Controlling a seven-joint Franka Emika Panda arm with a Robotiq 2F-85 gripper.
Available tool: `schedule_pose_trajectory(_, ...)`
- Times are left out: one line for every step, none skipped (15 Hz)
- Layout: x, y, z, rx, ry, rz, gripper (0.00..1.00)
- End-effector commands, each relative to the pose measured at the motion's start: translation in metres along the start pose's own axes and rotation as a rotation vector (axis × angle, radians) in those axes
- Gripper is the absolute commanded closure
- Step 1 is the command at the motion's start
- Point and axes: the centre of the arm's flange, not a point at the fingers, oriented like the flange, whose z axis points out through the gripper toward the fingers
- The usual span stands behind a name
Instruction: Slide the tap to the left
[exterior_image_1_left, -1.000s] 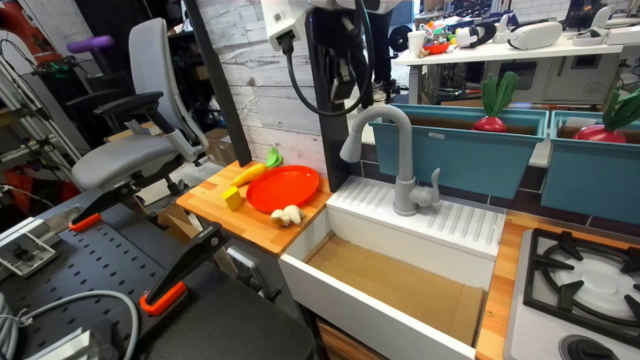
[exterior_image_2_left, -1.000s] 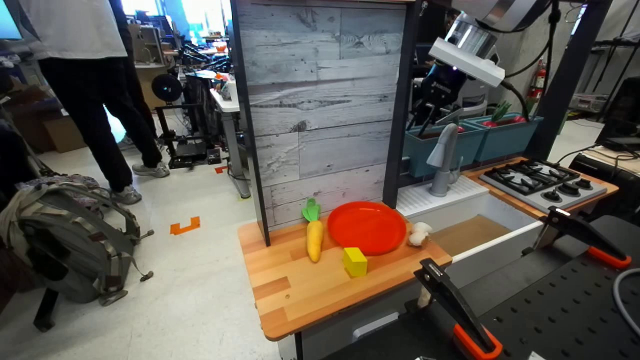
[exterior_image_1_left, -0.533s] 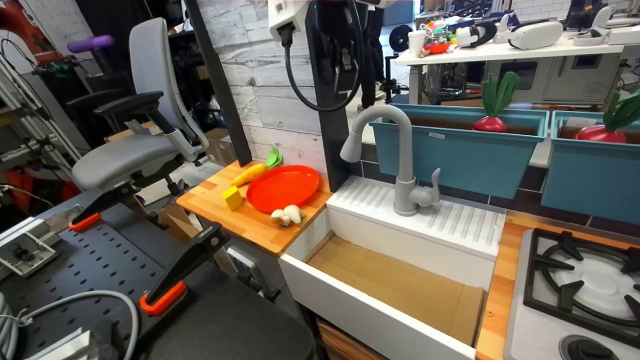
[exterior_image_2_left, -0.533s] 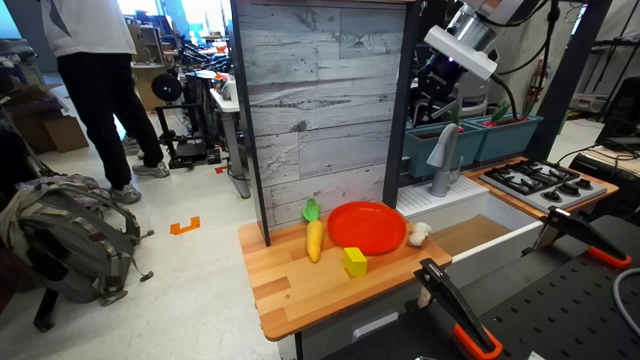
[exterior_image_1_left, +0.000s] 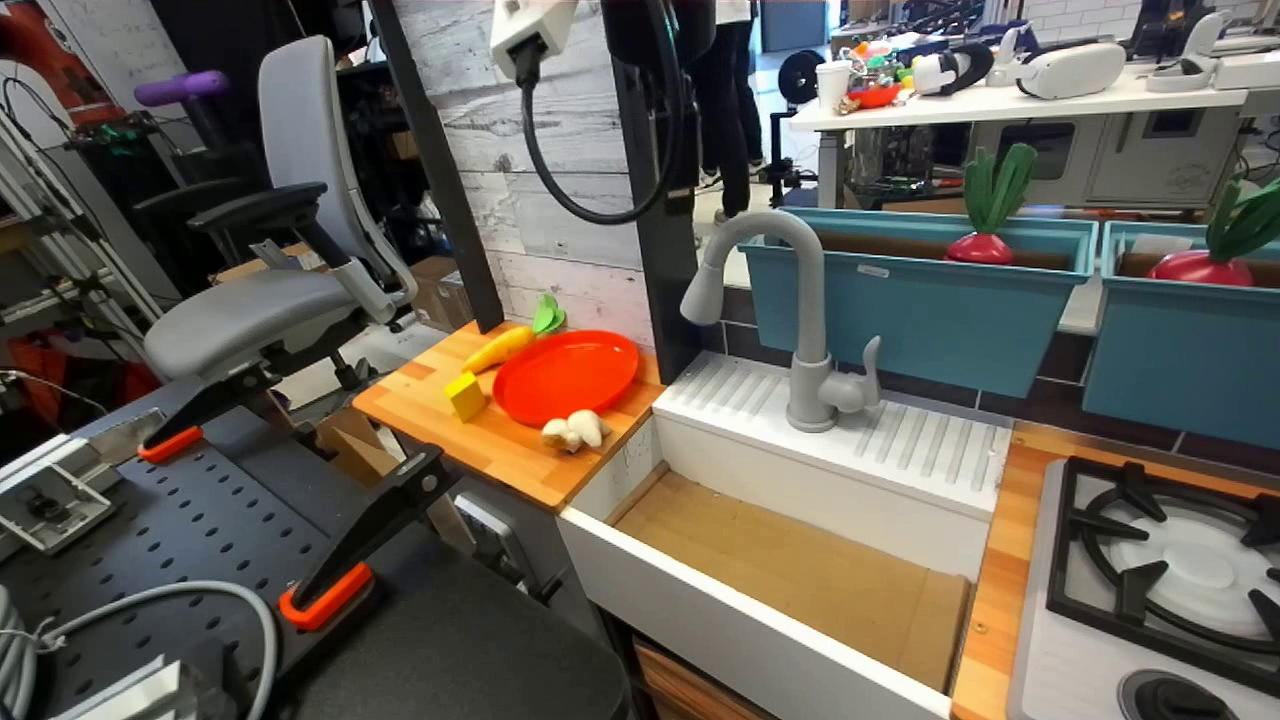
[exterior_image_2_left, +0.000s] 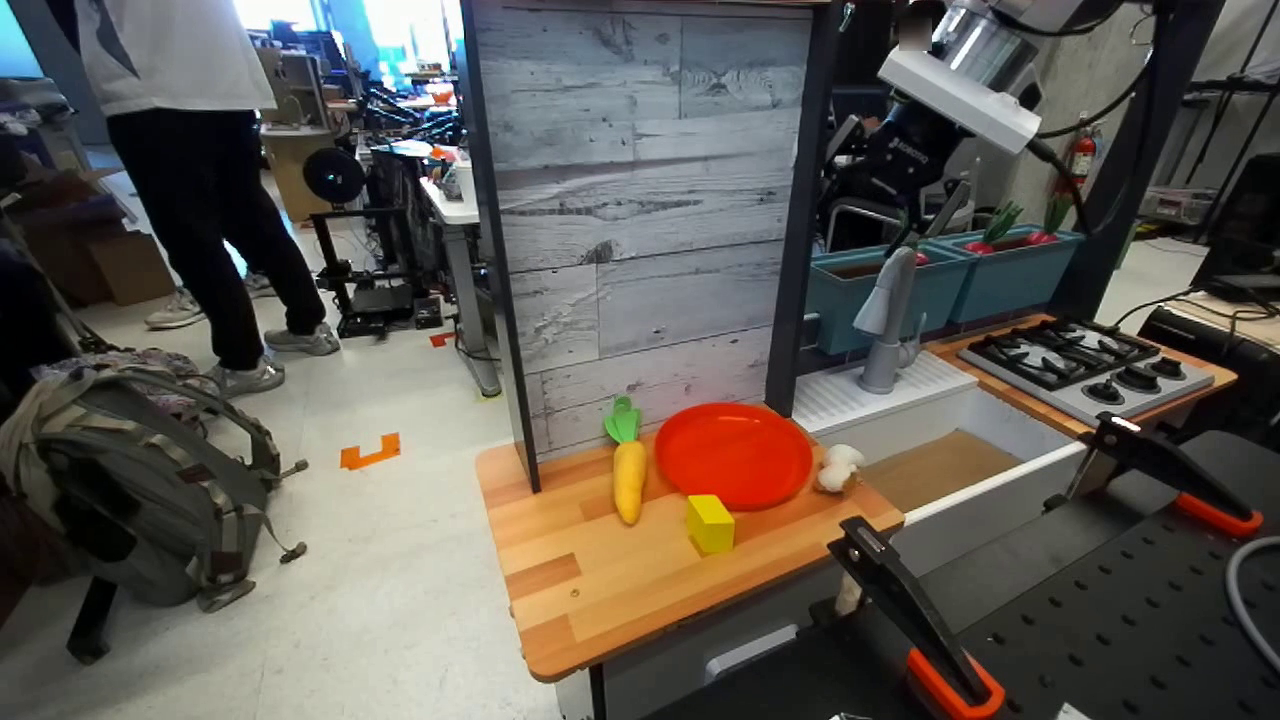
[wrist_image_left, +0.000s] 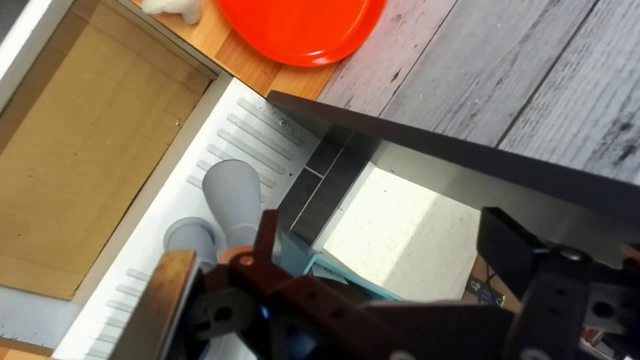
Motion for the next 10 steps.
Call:
schedule_pose_trajectory(-0.052,0.011,-0.045,-0.003,0.023,-0.042,0.0)
schedule_pose_trajectory(-0.062,0.015,-0.053,-0.009,0.015,-0.059,0.0)
schedule_pose_trajectory(-0.075,0.016,-0.059,-0.015,-0.008,-0.098,0.0)
schedule_pose_trajectory(-0.089,0.018,-0.064,-0.021,-0.021,-0.131,0.0)
schedule_pose_trajectory(-0.104,0.018,-0.069,-0.03,-0.041,-0.181,0.0)
schedule_pose_trajectory(-0.118,0.015,-0.071,-0.034,-0.056,-0.222,0.0)
schedule_pose_trajectory(-0.133,0.01,-0.073,-0.034,-0.047,-0.234,0.0)
schedule_pose_trajectory(-0.095,0.01,-0.052,-0.034,-0.04,-0.18,0.0)
schedule_pose_trajectory(-0.108,0.008,-0.056,-0.036,-0.047,-0.199,0.0)
schedule_pose_trajectory(-0.118,0.006,-0.059,-0.037,-0.05,-0.211,0.0)
